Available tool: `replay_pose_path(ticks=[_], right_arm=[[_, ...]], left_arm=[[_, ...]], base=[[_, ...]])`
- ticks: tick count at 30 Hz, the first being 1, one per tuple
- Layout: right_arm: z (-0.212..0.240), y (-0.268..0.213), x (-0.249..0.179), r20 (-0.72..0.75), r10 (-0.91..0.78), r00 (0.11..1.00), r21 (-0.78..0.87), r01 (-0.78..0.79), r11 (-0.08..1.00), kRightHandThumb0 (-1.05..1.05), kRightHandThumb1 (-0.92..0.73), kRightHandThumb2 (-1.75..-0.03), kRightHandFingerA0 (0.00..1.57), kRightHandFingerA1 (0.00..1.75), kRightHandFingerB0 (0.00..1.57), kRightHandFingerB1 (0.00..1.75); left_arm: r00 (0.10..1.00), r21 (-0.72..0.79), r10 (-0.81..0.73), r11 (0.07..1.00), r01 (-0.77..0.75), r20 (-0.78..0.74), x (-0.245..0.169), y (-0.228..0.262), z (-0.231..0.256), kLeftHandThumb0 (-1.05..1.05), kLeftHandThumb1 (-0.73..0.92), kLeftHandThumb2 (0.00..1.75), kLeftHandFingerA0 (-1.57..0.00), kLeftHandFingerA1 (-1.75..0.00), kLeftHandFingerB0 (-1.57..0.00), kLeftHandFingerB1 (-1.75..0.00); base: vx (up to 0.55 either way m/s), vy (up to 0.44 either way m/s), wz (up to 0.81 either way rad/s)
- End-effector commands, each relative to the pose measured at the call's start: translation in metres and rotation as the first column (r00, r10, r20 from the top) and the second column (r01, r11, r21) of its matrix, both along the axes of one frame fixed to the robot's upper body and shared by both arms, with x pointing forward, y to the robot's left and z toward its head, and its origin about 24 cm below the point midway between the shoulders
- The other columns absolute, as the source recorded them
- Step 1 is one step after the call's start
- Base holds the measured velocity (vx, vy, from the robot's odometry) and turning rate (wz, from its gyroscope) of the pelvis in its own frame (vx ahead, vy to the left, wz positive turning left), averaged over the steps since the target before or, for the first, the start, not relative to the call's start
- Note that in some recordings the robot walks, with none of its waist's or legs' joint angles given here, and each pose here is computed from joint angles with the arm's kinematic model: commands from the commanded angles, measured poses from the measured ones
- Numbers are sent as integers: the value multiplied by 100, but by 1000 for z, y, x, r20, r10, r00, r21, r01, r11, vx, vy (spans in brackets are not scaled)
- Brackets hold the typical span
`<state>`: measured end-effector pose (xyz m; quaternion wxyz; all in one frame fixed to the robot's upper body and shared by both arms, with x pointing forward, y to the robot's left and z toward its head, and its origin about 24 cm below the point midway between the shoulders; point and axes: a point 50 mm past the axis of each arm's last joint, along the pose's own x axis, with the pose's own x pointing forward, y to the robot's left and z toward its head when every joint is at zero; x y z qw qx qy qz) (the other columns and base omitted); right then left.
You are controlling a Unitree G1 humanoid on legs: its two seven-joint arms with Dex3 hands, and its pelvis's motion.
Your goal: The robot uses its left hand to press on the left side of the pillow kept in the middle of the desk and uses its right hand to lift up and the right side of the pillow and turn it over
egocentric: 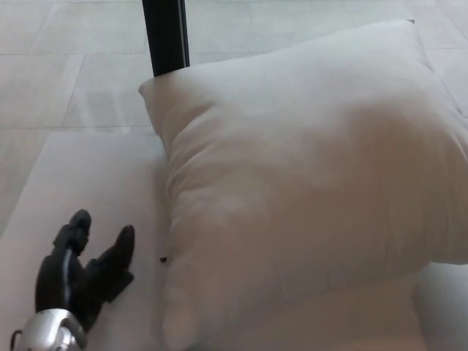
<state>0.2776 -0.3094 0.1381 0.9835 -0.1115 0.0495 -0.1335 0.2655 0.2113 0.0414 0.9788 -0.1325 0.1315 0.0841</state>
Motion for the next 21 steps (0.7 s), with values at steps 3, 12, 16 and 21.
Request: replay_pose_path(ticks=[3, 12, 16, 21], right_arm=[[7, -93, -60, -39, -115, 993, 218, 121, 969, -75, -79, -64, 25, 40, 23, 28], [23, -194, -169, 105, -623, 775, 402, 540, 739, -88, -79, -64, 11, 68, 13, 47], [5, -208, -208, 124, -770, 626, 542, 607, 581, -88, -80, -65, 5, 73, 8, 55], [-44, -207, -237, 1, -874, 485, 621, 685, 381, -95, -65, -104, 35, 84, 2, 49]], left_arm=[[998, -136, 50, 989, -53, -27, -32, 100, 28, -70, 47, 89, -2, -52, -1, -26], [888, -112, 455, 881, -460, -68, -98, 207, 27, -105, 37, 83, -61, -88, -16, -121], [824, -66, 551, 825, -562, -132, -134, 221, 3, -105, 30, 80, -45, -105, -22, -130], [747, -21, 626, 763, -646, -224, -186, 228, -28, -105, 47, 56, -28, -127, -6, -168]], base=[[0, 0, 0], [0, 0, 0], [0, 0, 0], [0, 0, 0]])
